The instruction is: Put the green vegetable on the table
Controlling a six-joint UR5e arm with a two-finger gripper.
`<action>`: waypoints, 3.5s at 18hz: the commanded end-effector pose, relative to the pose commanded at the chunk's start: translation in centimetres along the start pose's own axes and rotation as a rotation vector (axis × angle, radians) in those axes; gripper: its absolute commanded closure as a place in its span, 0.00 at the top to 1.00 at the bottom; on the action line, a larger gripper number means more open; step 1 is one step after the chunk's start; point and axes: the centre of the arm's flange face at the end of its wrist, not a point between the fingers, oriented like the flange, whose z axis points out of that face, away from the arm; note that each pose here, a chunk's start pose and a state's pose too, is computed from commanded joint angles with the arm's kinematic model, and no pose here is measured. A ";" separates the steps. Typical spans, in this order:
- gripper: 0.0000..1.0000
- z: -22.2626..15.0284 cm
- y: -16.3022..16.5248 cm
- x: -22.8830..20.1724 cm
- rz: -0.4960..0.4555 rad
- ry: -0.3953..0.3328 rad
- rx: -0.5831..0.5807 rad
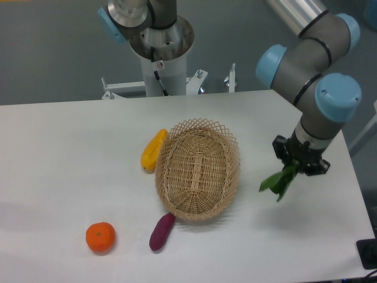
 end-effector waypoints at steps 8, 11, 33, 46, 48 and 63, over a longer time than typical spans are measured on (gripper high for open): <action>0.08 6.4 6.0 4.0 0.107 -0.039 0.004; 0.12 7.2 5.9 4.6 0.113 -0.022 0.004; 1.00 7.9 5.9 4.8 0.138 -0.023 0.004; 1.00 -0.3 5.3 0.2 0.129 -0.122 -0.008; 1.00 -2.2 5.1 -0.9 0.131 -0.111 -0.004; 1.00 -3.6 -5.1 -5.9 0.109 -0.118 -0.002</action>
